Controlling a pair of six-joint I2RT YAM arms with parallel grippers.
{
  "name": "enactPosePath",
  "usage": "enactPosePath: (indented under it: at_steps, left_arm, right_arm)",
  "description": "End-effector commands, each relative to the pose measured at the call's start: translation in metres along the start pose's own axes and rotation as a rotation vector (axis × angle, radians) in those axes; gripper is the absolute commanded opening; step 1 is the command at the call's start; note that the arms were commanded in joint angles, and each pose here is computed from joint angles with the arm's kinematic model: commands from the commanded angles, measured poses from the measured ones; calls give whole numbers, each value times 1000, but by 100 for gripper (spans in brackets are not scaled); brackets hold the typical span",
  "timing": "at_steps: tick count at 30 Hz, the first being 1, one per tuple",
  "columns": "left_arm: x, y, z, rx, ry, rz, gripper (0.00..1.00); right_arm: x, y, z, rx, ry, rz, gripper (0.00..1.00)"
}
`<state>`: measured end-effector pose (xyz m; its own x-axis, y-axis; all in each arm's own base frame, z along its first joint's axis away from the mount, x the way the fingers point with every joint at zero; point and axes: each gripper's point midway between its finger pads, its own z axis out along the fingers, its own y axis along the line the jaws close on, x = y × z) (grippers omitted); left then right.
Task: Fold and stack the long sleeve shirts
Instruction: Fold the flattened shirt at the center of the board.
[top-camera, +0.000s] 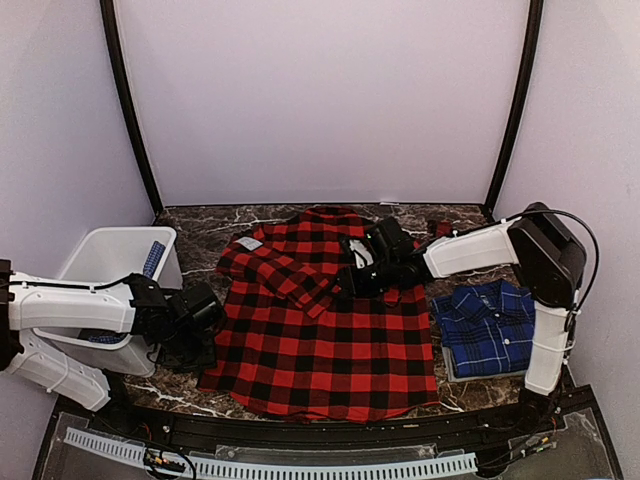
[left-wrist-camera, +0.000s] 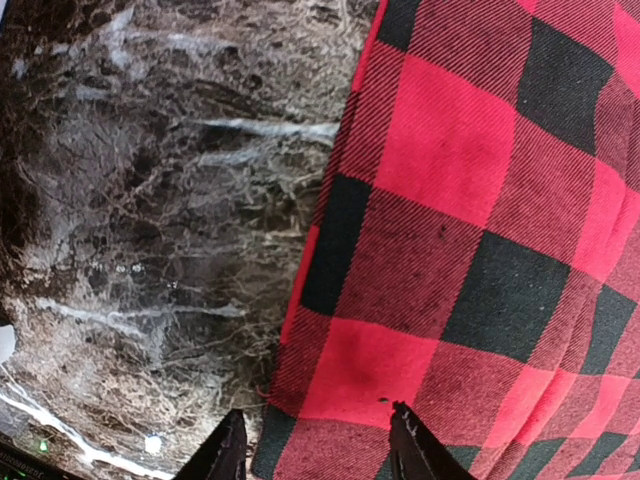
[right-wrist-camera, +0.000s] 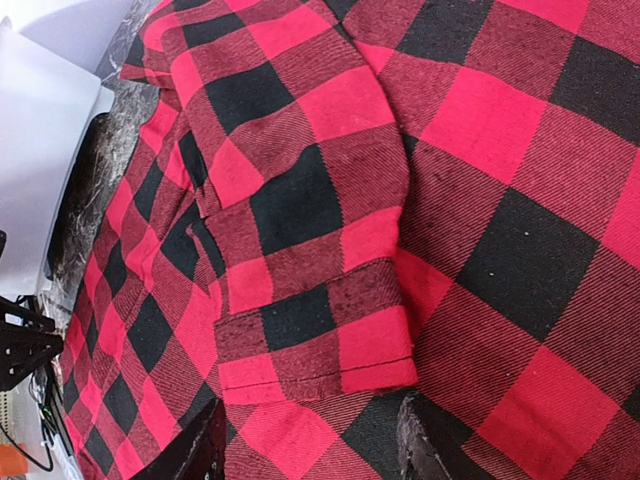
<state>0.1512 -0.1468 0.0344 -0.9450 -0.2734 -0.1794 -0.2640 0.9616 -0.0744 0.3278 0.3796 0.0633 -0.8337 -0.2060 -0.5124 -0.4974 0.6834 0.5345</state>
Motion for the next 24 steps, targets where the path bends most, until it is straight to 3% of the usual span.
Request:
enactPosePath:
  at_steps: [1, 12, 24]
  left_arm:
    - [8, 6, 6, -10, 27, -2, 47]
    - [26, 10, 21, 11, 95, -31, 45]
    - [34, 28, 26, -31, 105, -55, 38]
  right_arm:
    - [-10, -8, 0, 17, -33, 5, 55]
    - [-25, -10, 21, -12, -34, 6, 53]
    - [-20, -7, 24, -48, -24, 17, 36]
